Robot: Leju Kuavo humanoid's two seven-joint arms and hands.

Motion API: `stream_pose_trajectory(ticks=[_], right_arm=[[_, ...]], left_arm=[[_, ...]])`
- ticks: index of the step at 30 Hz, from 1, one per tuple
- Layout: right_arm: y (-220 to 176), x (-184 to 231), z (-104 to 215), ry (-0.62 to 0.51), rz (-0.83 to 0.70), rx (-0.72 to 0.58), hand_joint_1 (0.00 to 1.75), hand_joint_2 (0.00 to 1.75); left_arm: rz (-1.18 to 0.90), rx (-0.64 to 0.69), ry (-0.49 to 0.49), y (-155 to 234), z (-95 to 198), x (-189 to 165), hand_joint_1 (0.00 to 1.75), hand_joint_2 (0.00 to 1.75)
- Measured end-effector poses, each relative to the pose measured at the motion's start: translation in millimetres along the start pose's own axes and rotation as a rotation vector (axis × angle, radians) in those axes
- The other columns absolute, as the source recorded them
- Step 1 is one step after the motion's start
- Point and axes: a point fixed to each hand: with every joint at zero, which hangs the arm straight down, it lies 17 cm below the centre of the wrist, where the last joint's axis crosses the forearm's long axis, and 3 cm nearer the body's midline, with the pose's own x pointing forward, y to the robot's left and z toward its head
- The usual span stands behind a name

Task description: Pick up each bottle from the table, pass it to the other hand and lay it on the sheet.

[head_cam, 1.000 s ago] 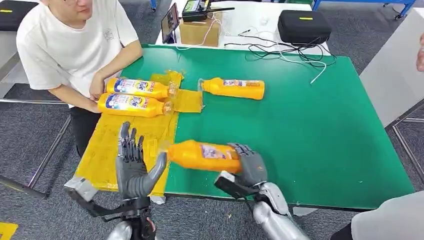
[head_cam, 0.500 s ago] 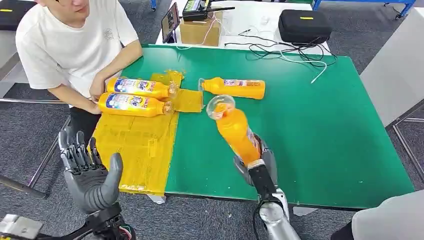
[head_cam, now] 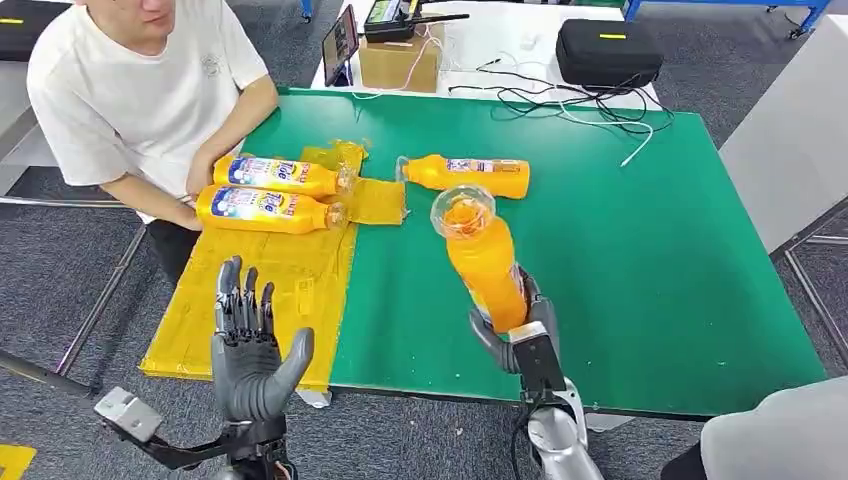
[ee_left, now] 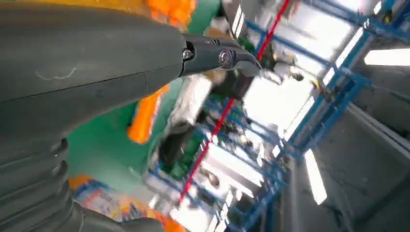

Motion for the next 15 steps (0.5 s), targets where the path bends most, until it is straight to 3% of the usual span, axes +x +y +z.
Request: stream_pose_trajectory(ticks=[5,9,15], right_arm=[[36.9,20.5,-0.8,-0.039,-0.022,0.101,1.75,1.75],[70.3,36.4,-3.8,-0.065,-0.050,0.168,1.75,1.75],[114.6,35.2,19.4,-0.056,-0.068,0.293,1.75,1.75]], left_arm=[[-0.092,-0.067,-0.074,-13.9,1.5,-1.9,0.00,1.75],[-0.047,-0.049,0.028,-6.3,1.9,-31.5,0.00,1.75],[-0.172,-0.121,0.029,-18.0,10.9,-54.9,0.00,1.75]])
